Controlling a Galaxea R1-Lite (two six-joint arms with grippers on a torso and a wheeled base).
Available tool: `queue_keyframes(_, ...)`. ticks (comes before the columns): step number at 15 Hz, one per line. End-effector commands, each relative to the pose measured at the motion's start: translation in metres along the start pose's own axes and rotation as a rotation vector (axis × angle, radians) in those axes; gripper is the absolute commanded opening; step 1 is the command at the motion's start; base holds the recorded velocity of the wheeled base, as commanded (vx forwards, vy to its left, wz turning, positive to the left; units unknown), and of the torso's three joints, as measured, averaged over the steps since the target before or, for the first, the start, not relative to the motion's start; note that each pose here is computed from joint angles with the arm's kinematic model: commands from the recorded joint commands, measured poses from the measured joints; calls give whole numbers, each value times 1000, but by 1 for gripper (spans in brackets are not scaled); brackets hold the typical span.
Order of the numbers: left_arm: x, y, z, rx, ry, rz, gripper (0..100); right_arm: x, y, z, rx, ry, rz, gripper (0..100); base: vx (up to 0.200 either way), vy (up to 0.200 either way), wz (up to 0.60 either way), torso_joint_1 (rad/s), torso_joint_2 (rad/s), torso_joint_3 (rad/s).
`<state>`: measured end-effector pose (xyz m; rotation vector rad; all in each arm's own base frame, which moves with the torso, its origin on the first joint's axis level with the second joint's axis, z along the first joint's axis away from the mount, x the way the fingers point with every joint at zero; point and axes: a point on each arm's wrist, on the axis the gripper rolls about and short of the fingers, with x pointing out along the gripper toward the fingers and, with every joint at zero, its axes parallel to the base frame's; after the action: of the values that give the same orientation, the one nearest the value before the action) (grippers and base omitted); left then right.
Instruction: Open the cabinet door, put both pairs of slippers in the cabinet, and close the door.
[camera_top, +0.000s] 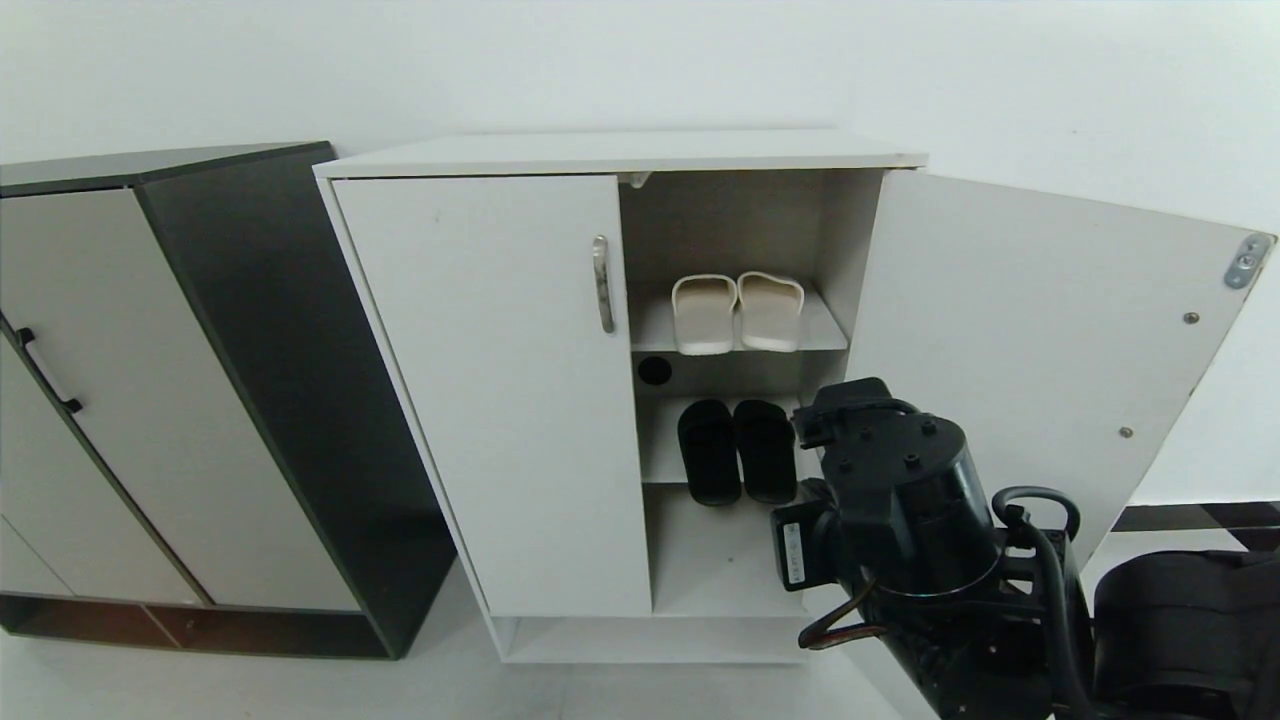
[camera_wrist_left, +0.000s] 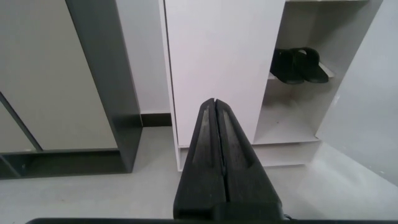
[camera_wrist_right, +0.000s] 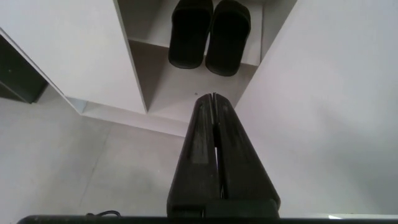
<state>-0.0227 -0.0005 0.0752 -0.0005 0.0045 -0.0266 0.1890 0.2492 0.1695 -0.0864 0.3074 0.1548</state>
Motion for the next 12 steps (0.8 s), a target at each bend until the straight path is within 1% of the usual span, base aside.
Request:
queue_keyframes(1, 0, 0, 0, -1, -1, 1, 0, 0, 0, -1, -5, 3, 0, 0, 0, 0, 0, -2, -144, -149)
queue_keyframes(3, 0, 0, 0, -1, -1, -1, 0, 0, 0, -2, -6, 4, 0, 0, 0, 0, 0, 24, -195, -298)
queue_keyframes(6, 0, 0, 0, 0, -1, -1, 0, 0, 0, -1, -5, 3, 0, 0, 0, 0, 0, 48, -461, -356)
queue_keyframes(12, 0, 0, 0, 0, -1, -1, 0, 0, 0, -1, -5, 2, -1, 0, 0, 0, 0, 117, -457, -342)
